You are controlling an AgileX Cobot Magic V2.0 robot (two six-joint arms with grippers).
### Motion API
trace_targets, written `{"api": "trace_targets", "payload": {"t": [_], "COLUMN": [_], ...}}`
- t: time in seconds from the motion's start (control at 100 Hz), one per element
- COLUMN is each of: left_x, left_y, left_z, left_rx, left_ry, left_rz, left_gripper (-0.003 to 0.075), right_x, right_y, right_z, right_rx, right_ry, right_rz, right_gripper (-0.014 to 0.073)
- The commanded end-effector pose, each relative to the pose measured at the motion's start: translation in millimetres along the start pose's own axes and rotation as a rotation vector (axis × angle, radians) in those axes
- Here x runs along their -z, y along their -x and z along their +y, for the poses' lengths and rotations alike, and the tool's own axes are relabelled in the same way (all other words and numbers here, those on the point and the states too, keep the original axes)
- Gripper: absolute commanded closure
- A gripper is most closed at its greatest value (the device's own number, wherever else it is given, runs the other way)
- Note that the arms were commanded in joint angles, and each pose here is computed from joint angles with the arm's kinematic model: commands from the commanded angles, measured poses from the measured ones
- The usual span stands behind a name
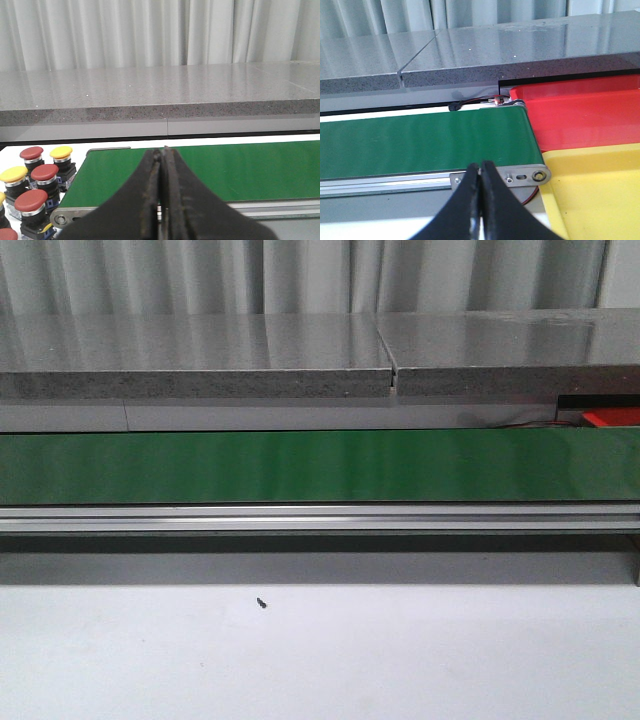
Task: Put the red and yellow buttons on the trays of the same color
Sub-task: 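Move the left gripper down over the red and yellow buttons on the table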
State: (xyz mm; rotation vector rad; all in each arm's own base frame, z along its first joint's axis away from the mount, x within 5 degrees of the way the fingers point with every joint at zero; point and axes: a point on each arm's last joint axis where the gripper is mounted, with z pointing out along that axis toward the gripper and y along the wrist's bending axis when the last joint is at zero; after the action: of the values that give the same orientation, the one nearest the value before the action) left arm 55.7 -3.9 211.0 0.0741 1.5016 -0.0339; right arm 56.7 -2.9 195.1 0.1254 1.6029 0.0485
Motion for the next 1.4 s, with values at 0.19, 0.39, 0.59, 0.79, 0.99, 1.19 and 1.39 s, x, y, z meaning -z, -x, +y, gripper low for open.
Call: {"api": "trace_targets", "payload": {"t": [0.19,0.39,0.59,0.79,0.99,1.19,1.39], "left_x": [2,2,2,3,2,-8,-30], "left_y": [-5,-5,-5,2,21,49,72], "left_z": [0,0,0,0,1,1,2], "left_rx": [0.014,0.014,0.014,0.014,0.014,0.014,0.014], "left_ry": [0.003,0.003,0.003,0.002,-0.001,-0.001,-0.003], "left_rz": [-0.078,-0.078,-0.078,-0.045,0.073,0.099,0.187], "left_gripper": [0.0739,0.0739,0.0739,0.0739,0.0739,0.0738,0.0738], "right_x": [3,3,3,3,3,3,3], "right_y": [12,12,12,12,12,12,12], "right_z": [1,1,1,1,1,1,1], "right_rx": [0.016,0.016,0.016,0.016,0.016,0.016,0.016], "right_ry": [0.007,0.007,0.007,0.007,0.007,0.007,0.007], "right_rz": [-0.107,-0.107,-0.107,-0.107,-0.107,-0.107,-0.107], "right_gripper": [0.0662,0.0662,0.0662,0.0662,0.0662,0.0662,0.0662]}}
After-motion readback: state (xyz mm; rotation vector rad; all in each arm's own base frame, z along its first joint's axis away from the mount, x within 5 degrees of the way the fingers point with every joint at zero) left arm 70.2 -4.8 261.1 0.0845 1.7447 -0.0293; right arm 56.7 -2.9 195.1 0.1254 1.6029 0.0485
